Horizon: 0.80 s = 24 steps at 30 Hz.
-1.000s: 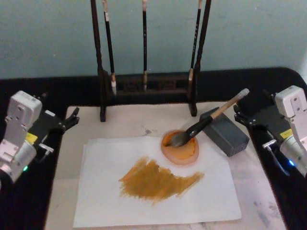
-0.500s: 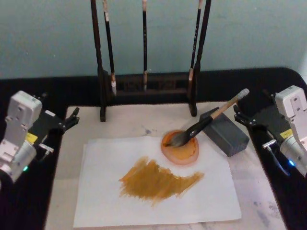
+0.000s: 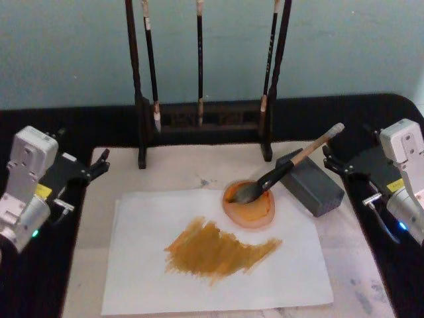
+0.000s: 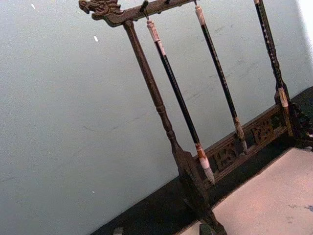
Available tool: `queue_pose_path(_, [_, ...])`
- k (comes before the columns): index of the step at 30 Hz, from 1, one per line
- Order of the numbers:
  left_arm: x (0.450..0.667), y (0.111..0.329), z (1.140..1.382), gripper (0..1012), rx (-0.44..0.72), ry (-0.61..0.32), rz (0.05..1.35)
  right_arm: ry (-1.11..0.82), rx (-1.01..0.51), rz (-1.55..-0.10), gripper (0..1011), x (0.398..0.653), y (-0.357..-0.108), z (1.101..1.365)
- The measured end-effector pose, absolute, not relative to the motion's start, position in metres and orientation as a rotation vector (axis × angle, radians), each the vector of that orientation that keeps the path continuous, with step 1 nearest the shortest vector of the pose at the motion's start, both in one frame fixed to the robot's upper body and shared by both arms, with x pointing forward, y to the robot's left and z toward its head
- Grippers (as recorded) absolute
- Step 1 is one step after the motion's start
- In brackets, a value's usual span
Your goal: Pick up the brush from the inkstone, write on the paper, then place the brush back to its original position.
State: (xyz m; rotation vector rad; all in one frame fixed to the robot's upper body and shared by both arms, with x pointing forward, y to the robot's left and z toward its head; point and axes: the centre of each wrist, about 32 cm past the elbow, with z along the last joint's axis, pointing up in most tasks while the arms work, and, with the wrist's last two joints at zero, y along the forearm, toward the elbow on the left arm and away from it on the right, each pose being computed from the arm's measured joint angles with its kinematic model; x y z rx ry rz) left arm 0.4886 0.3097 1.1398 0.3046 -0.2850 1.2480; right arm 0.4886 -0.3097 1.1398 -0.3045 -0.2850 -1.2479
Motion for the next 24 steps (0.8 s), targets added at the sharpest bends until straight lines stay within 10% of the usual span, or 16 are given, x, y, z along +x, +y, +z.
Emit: queue_pose_path(24, [0.4886, 0.3097, 1.1398, 1010, 0.304, -0.285, 1.248, -0.285, -0.304, -1.248, 1000, 0.4886, -0.3096, 1.1398])
